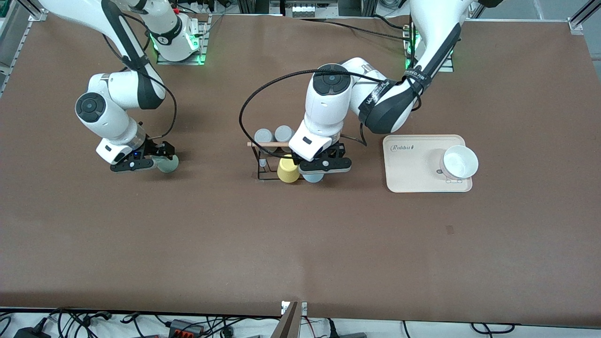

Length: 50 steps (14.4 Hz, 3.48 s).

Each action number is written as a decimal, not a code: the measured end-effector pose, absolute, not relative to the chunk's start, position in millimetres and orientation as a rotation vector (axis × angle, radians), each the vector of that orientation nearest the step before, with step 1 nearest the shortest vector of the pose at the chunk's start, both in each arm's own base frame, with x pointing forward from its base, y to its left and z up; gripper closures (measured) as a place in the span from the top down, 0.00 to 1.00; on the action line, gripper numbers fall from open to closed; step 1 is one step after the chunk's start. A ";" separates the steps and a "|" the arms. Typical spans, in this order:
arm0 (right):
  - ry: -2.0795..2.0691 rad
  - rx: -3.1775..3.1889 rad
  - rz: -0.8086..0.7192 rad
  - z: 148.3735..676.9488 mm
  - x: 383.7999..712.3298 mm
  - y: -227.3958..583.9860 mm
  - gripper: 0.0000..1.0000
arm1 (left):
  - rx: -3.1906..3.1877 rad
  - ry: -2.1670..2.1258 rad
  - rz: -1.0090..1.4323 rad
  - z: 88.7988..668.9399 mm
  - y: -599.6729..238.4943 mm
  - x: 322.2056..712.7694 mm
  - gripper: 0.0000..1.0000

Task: Hang scattered cups on rack with three cups
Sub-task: 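Lower the blue cup onto the rack while the right gripper grasps the mint cup, then open the left gripper to release the blue cup beside the yellow cup, then withdraw the left gripper from the rack while the right gripper lifts the mint cup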

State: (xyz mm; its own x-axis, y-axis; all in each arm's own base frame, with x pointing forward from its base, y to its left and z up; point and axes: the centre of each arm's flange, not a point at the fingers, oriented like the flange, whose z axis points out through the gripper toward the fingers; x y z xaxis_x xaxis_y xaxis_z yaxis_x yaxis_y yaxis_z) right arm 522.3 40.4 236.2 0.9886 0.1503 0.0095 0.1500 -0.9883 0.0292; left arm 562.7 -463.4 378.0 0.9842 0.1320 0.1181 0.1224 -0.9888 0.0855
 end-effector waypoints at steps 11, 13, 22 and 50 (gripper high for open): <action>0.234 3.104 -0.030 220.8 517.2 39.9 1.00 | 3.108 0.138 0.108 339.1 -473.4 538.1 0.65; 0.234 3.104 -0.033 220.1 516.5 39.8 1.00 | 3.106 0.140 0.100 330.2 -473.2 539.1 0.65; 0.234 3.103 -0.061 212.3 512.2 39.4 1.00 | 3.090 0.133 0.101 308.7 -475.8 542.3 0.65; -0.182 3.141 0.023 480.0 586.5 162.3 0.67 | 3.165 -0.094 -0.131 547.0 -146.5 641.9 1.00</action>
